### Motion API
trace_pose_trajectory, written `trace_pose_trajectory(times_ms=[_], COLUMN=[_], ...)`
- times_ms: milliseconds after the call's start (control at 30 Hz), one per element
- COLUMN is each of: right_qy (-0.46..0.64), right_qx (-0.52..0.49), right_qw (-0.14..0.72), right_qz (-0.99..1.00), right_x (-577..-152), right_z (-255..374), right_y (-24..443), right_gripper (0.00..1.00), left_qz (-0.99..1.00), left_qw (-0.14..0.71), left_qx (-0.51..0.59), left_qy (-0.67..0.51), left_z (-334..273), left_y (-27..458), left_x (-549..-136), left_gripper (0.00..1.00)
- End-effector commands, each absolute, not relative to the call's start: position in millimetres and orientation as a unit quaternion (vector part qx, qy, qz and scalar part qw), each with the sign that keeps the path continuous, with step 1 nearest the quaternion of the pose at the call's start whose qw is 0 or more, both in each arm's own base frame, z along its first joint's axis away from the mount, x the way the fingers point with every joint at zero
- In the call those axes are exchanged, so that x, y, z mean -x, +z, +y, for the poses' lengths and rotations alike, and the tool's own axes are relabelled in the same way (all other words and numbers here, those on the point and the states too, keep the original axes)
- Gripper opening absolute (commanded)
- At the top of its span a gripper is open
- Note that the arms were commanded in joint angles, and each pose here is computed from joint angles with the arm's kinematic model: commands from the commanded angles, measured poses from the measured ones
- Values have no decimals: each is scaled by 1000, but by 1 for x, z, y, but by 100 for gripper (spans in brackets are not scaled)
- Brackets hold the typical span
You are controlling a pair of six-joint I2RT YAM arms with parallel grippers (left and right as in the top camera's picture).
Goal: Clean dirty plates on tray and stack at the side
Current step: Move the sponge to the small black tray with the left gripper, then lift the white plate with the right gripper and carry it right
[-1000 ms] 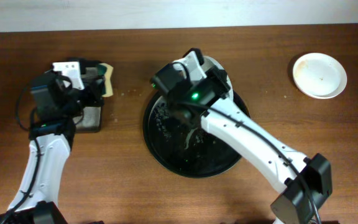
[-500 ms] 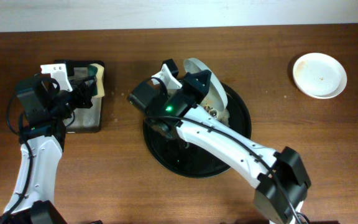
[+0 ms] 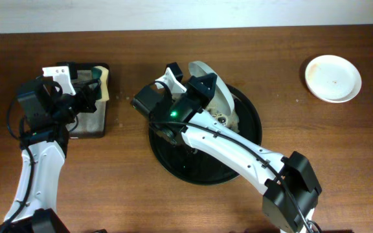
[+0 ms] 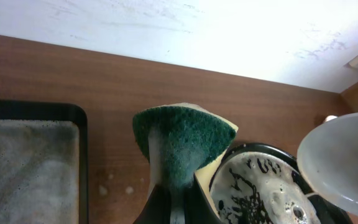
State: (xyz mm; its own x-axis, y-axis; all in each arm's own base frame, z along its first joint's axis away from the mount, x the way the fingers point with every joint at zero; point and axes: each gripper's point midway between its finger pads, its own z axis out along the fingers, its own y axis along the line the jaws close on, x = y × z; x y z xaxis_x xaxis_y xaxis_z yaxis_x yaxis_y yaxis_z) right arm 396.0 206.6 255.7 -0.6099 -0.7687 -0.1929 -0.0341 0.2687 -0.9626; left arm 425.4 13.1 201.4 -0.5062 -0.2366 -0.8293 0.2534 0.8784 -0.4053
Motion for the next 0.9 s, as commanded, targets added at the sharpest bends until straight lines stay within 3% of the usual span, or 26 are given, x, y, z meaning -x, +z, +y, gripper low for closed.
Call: trace_pose_trajectory(times_ms=[0, 867], right_qy=[-532, -513], right_qx=[277, 282], right_qw=[354, 350], right_qz=[718, 731], right_x=[-395, -397], right_z=[215, 216], right_y=[259, 251], right_gripper=[4, 4], left_qz=[823, 824], left_qw=[509, 507], left_qx=[-16, -15], left_qy=[-252, -253], left_z=[11, 11], left_y=[214, 213], left_x=[-424, -423], left_gripper=[1, 1])
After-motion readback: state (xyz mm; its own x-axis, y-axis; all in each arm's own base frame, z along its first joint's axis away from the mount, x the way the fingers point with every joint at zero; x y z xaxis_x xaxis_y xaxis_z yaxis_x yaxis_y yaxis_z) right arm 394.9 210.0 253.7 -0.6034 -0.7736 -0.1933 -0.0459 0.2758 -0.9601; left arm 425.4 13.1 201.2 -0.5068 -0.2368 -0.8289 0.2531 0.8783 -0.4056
